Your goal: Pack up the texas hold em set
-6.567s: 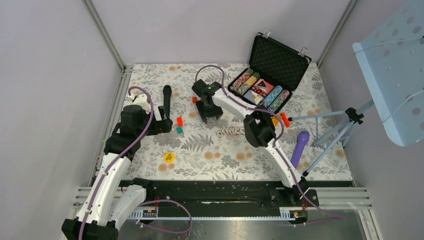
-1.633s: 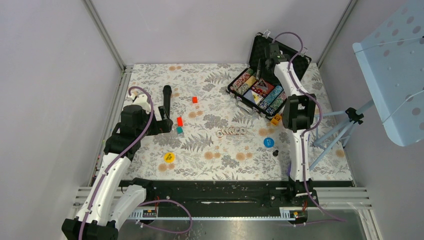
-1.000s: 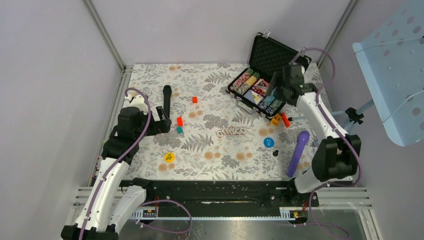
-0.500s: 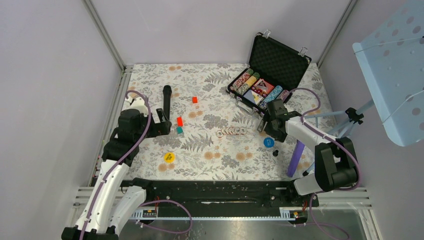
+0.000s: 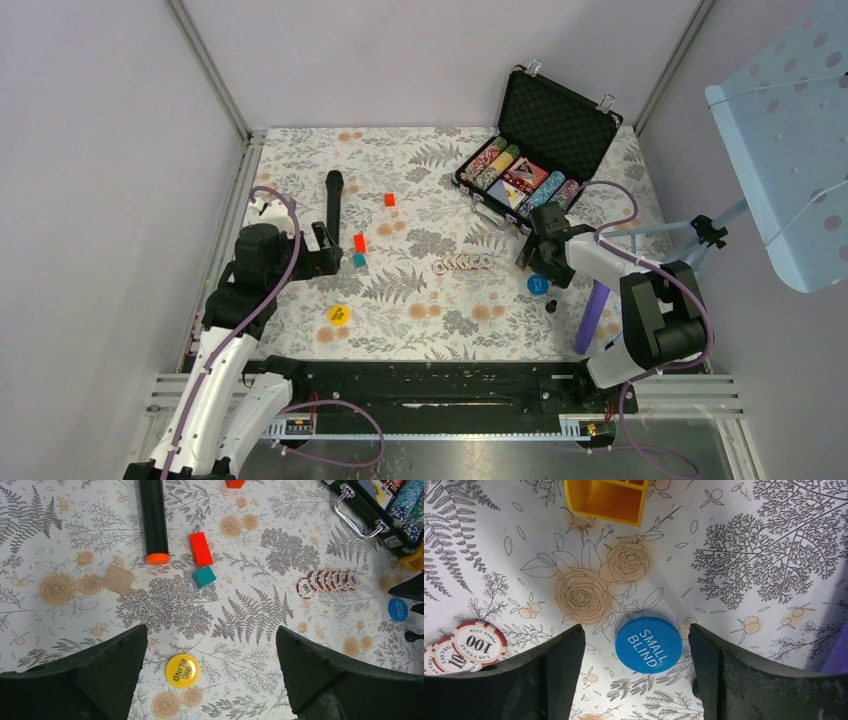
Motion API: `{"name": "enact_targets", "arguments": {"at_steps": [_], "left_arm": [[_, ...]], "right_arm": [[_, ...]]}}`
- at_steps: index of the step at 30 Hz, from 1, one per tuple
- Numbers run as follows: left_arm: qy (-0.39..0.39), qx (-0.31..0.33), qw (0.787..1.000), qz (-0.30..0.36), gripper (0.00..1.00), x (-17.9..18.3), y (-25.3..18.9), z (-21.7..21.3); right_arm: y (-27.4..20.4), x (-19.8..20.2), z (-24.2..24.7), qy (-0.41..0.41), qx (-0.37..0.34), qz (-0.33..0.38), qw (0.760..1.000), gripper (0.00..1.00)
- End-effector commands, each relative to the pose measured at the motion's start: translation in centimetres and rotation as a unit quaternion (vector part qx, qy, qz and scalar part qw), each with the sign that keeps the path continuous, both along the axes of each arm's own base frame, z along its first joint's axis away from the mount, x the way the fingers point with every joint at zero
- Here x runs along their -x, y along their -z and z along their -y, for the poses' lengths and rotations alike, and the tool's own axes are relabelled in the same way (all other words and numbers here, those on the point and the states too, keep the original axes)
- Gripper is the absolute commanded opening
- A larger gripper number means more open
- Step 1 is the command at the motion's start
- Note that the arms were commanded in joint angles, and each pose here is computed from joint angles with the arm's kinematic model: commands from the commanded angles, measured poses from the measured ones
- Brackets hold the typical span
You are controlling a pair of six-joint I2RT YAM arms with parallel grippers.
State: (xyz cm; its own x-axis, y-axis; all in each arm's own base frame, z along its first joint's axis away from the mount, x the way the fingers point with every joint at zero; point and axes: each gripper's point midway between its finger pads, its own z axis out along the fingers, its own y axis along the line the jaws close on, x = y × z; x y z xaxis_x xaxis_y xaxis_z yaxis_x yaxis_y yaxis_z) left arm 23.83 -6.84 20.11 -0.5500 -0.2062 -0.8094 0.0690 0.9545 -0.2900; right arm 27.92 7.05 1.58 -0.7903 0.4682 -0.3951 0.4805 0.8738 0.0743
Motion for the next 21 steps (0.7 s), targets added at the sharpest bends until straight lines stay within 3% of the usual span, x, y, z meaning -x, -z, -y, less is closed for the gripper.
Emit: {"name": "enact_targets", "arguments": {"at_steps": [1,21], "left_arm": [[0.009,0.002,1.0,0.017,0.99,-0.3,-0.5,0.4],[0.014,0.003,1.0,0.016,0.99,-0.3,-0.5,0.5]], "right_arm": [[-0.3,-0.3,0.9,0.018,0.028,0.008,0.999,0.82],[-0.1,0.5,-1.0,-0.064,0.054,0.007,0.996,0.77]]}}
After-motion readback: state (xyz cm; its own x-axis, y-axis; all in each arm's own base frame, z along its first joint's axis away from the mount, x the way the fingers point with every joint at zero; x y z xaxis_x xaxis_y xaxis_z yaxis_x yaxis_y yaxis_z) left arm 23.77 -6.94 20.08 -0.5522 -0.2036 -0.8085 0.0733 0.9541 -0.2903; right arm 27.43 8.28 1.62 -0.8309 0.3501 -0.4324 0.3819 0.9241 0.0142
